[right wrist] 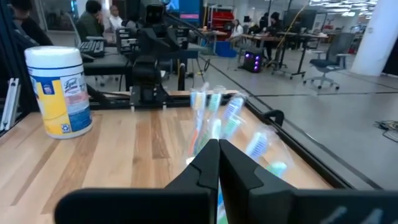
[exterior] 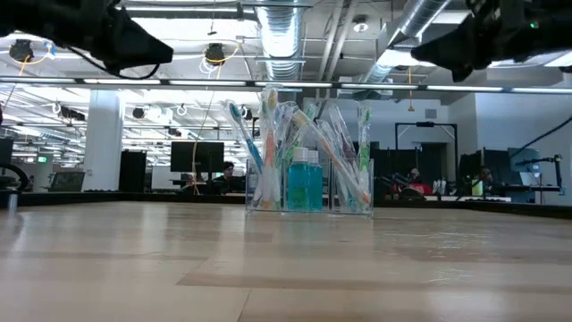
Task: Pick & Place toothbrushing station
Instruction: Return to Home Position
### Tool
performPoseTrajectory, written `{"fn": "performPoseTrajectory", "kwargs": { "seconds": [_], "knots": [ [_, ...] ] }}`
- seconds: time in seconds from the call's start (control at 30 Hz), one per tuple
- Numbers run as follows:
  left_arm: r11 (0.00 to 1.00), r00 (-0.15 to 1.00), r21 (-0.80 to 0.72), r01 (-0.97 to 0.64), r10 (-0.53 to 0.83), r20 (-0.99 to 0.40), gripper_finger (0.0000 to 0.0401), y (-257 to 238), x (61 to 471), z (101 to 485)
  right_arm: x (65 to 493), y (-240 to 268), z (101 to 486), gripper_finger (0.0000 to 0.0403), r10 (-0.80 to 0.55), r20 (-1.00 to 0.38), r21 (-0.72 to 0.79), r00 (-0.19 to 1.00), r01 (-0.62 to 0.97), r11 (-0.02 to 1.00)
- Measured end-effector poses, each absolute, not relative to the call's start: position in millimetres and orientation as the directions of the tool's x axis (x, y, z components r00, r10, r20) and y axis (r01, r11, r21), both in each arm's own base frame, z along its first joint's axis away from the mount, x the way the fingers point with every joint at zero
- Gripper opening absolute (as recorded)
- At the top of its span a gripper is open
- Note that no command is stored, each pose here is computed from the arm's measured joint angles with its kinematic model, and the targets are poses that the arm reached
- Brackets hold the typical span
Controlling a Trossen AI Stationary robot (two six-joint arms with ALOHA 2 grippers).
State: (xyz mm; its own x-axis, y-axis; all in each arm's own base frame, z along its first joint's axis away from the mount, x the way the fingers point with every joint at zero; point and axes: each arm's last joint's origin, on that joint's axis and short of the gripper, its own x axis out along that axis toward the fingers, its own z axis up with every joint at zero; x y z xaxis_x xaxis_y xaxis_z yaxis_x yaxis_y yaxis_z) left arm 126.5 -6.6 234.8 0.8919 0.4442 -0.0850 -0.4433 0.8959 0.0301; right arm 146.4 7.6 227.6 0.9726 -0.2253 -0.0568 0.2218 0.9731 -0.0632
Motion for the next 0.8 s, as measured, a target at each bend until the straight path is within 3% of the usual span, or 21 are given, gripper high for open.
{"fn": "performPoseTrajectory", "kwargs": {
  "seconds": [0.6,0.8],
  "knots": [
    [0.951,0.946,0.018,-0.308,0.304,0.117,0.0106,-3.2,90.2,198.5,96.3,0.7,190.2,0.0000,-0.252,0.177,-0.032,0.952,0.261,0.965],
    [0.964,0.960,0.040,-0.262,0.256,0.111,0.0106,-5.1,93.1,182.4,95.0,0.3,179.7,0.0000,-0.257,0.137,-0.060,0.957,0.267,0.962]
  ]
}}
